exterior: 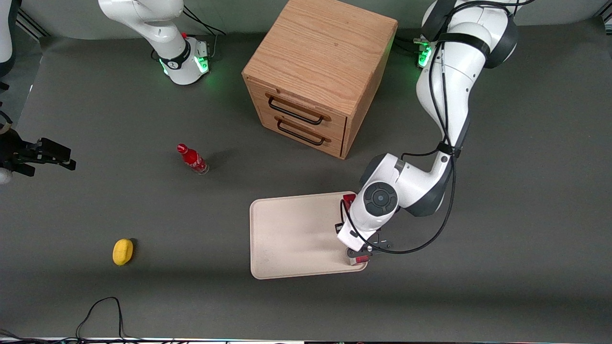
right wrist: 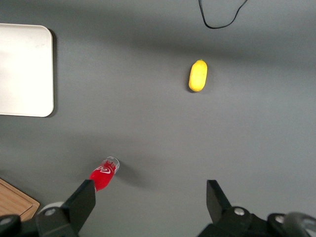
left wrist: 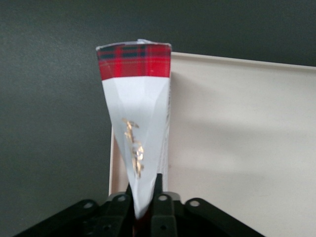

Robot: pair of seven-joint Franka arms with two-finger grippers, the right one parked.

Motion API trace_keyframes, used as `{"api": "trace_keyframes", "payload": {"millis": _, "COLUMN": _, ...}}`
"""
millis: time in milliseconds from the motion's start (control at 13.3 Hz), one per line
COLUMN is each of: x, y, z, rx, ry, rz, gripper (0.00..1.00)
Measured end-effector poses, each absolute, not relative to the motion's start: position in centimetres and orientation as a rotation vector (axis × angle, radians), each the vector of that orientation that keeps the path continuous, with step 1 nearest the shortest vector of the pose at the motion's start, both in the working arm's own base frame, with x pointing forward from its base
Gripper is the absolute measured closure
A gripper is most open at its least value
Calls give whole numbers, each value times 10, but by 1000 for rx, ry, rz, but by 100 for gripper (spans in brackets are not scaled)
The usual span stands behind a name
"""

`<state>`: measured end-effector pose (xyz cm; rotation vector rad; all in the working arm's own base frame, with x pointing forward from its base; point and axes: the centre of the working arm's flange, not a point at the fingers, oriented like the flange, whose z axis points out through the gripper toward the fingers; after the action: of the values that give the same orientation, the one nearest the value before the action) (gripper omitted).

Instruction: Place red cookie box on tray

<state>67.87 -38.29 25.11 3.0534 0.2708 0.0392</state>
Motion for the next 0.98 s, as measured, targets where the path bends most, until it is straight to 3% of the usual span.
{"api": "trace_keyframes", "payload": {"millis": 526, "x": 680, "y": -372, "z": 277, "rx": 3071, "ry": 299, "rz": 27, "gripper": 3}}
{"api": "trace_keyframes", "payload": {"millis": 752, "x": 684, "y": -337, "z": 338, "rx": 3095, "ry": 315, "rz": -19, "gripper": 0}}
{"api": "trace_keyframes", "payload": {"millis": 977, "x": 676, "y": -277, "z": 433, "rx": 3104, "ry": 224, "rz": -83, "gripper": 0}}
